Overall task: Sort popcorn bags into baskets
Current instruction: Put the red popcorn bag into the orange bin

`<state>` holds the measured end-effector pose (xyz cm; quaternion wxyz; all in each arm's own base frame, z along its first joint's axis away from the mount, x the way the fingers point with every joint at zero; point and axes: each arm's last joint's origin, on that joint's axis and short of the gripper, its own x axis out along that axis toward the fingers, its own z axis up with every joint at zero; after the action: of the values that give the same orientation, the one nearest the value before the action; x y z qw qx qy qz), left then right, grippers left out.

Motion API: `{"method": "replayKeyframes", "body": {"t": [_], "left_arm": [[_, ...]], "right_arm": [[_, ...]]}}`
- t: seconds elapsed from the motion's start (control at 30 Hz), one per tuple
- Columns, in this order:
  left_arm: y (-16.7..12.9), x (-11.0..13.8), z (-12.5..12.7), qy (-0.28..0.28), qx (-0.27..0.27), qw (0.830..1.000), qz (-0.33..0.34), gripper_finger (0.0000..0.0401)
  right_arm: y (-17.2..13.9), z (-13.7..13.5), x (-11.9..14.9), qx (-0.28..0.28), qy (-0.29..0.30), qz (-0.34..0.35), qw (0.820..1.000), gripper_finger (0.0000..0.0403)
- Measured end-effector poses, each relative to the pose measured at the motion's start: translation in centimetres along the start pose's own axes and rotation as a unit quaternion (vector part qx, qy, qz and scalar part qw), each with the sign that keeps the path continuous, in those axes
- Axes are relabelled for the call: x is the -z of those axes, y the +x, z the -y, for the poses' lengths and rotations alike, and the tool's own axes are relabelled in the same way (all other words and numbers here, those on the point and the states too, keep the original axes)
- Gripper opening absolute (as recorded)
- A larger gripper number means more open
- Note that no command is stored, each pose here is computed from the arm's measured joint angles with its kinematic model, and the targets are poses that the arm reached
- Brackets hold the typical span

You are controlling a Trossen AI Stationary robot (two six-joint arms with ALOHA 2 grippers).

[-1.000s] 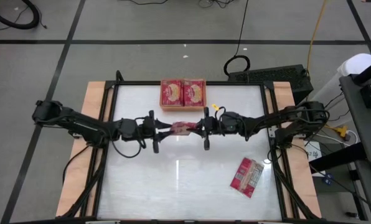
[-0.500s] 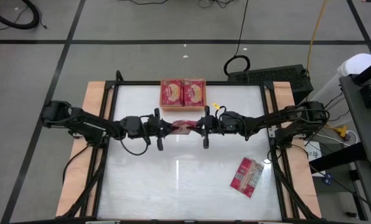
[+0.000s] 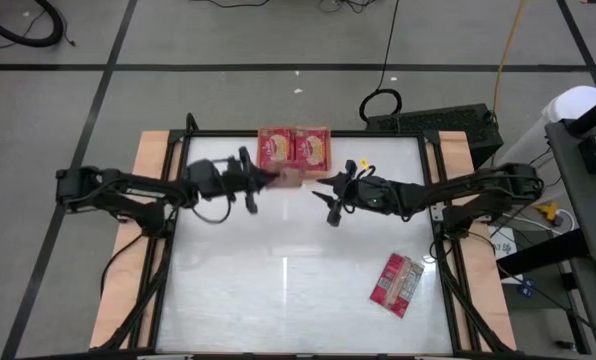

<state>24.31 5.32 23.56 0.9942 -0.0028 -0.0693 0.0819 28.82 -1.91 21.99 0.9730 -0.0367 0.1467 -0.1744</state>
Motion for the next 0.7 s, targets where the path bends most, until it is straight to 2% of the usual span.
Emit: {"method": "replayKeyframes", "body": {"t": [0.1,0.17,0.37,0.6,0.7], "left_arm": [[-0.3,-0.1,-2.5,-0.01,-0.038,0.999,0.003,0.0029],[-0.4,0.1,-3.9,-0.02,-0.046,0.999,0.001,0.0031],[-0.7,1.2,-7.4,-0.054,-0.068,0.996,-0.022,0.0014],[-1.3,3.6,-10.7,-0.132,-0.135,0.98,-0.056,0.0036],[-1.3,5.0,-11.3,-0.16,-0.147,0.973,-0.077,0.0026]], "right_arm": [[-0.7,0.1,0.2,-0.007,0.015,-0.007,1.0,0.0167],[-1.2,0.0,0.8,-0.012,0.026,-0.01,1.0,0.0168],[-2.4,-1.0,2.6,-0.036,0.035,0.023,0.998,0.0165],[-3.3,-1.2,3.6,-0.048,0.049,0.072,0.995,0.0164],[-3.3,-1.2,3.5,-0.049,0.056,0.08,0.994,0.0164]]}}
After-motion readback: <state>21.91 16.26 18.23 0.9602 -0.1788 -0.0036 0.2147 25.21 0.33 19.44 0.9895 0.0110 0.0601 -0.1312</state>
